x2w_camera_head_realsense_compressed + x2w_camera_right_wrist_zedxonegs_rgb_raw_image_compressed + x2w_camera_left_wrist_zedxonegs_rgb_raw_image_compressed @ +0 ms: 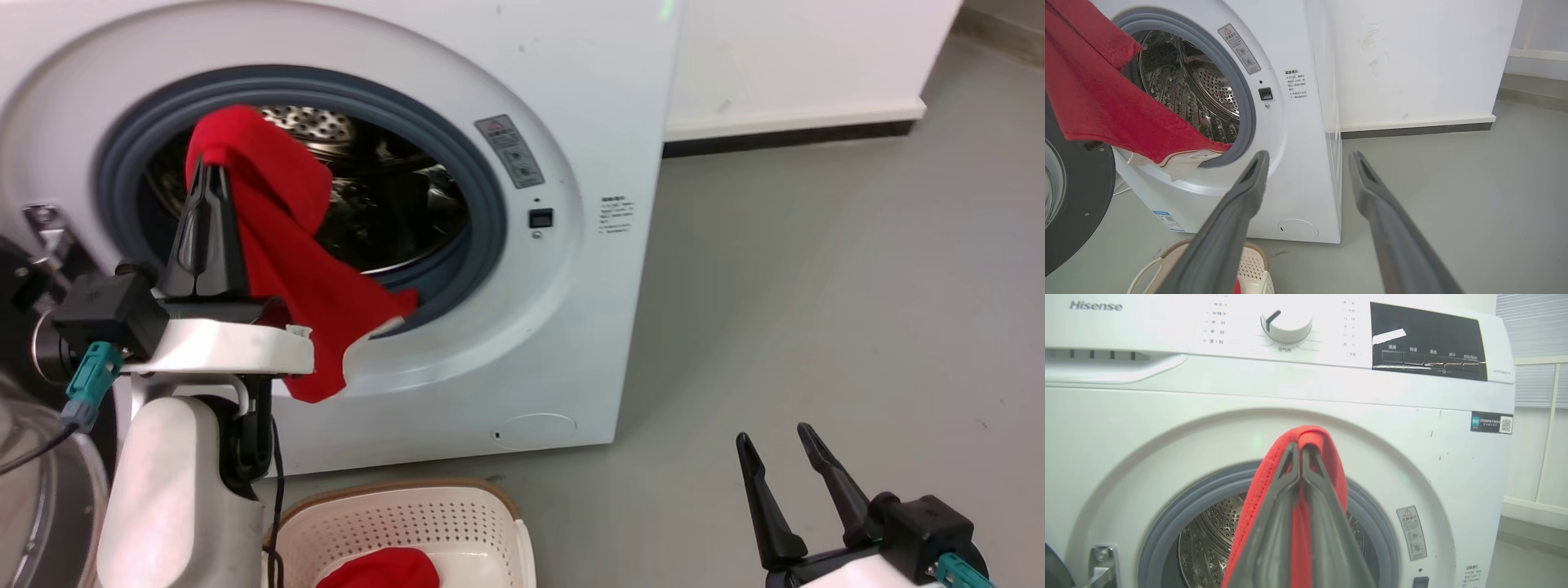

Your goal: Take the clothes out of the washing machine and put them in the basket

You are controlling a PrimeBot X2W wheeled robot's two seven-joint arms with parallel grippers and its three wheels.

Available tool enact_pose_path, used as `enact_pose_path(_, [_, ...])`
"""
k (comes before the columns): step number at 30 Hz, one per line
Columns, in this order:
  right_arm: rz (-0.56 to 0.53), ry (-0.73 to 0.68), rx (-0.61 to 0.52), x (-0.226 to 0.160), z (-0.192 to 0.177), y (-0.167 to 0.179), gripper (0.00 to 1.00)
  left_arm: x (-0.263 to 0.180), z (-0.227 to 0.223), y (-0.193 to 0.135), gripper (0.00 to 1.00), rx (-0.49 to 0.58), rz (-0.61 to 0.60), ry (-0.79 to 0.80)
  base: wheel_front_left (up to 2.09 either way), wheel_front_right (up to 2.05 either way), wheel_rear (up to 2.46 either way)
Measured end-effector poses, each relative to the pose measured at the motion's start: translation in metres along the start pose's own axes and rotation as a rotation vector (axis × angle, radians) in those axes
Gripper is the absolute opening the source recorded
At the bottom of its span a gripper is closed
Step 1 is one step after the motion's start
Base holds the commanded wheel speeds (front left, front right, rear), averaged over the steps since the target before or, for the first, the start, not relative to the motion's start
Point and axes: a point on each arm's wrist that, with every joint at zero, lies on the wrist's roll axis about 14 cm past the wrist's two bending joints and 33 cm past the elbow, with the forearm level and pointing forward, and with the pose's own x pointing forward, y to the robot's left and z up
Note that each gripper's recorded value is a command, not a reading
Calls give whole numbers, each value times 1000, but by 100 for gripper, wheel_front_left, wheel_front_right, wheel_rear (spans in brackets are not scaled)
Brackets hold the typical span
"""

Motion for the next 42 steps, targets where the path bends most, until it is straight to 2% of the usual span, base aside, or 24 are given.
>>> enact_pose_path(7, [52, -5, 2, 3, 3, 15, 100, -8, 71, -16, 0, 18, -50, -166, 0, 0, 0])
enact_pose_path(12, [73, 3, 5, 6, 1, 22, 100, -22, 69, -20, 0, 18, -50, -116, 0, 0, 0])
enact_pose_path(19, [69, 36, 10, 9, -9, 20, 100, -64, -10, -19, 0, -43, -11, 143, 0, 0, 0])
enact_pose_path(23, [63, 55, 10, 13, -14, 18, 100, -109, -74, -23, 0, -106, 22, 362, 0, 0, 0])
enact_pose_path(24, [62, 62, 8, 17, -17, 17, 100, -134, -104, -24, 0, -131, 48, 466, 0, 0, 0])
enact_pose_path(30, [67, 90, 3, 32, -27, 16, 100, -196, -178, -16, 0, -155, 128, 728, 0, 0, 0])
enact_pose_path(42, [106, 180, 8, 76, -68, 19, 100, -242, -285, 8, 0, -154, 248, 1066, 0, 0, 0])
